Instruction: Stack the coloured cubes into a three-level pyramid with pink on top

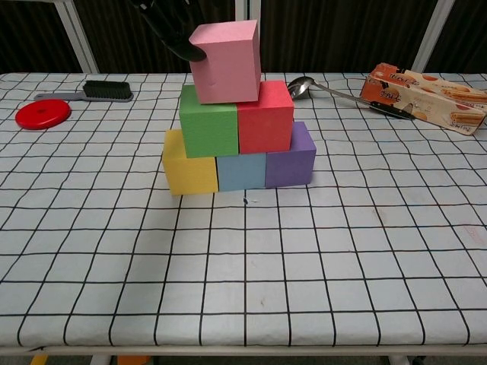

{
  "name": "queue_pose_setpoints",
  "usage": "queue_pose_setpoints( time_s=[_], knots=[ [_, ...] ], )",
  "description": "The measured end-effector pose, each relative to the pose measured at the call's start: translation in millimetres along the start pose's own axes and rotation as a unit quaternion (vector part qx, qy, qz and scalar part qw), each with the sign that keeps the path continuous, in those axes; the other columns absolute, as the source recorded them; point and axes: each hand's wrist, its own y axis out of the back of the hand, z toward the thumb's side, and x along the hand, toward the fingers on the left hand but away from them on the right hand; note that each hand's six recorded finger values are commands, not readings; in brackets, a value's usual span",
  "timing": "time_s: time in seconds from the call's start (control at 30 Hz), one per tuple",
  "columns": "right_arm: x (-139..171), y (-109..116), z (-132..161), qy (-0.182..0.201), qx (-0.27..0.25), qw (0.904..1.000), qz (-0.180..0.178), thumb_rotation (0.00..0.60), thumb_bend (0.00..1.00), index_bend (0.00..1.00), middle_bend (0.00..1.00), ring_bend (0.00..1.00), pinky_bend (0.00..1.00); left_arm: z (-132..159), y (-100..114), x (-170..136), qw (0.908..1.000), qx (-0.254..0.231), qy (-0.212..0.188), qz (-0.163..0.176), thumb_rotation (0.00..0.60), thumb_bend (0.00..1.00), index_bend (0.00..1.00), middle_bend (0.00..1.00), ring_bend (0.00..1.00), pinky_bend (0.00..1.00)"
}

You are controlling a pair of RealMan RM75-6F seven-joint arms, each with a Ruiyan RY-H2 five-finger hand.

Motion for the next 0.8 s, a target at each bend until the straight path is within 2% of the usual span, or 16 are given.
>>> queue_pose_setpoints(
  time_s=[0.37, 0.8],
  knots=[
    [1.1, -0.7, -2.4, -0.004, 0.0, 1.0, 0.001, 0.6, 0.1, 0.0, 0.2, 0.0, 0.0, -2.6, -0.5, -0.7, 1.0, 0.003, -0.005, -0.007, 0.6, 0.23, 0.13, 0.33, 0.17, 0.13],
    [1.8, -2.2, -6.2, -0.01, 0.002, 0.9999, 0.004, 0.6, 0.1, 0.0, 0.2, 0.0, 0.0, 0.3, 0.6, -3.5, 0.9998, 0.0, -0.019, -0.01, 0.6, 0.21, 0.11, 0.27, 0.16, 0.12]
  ],
)
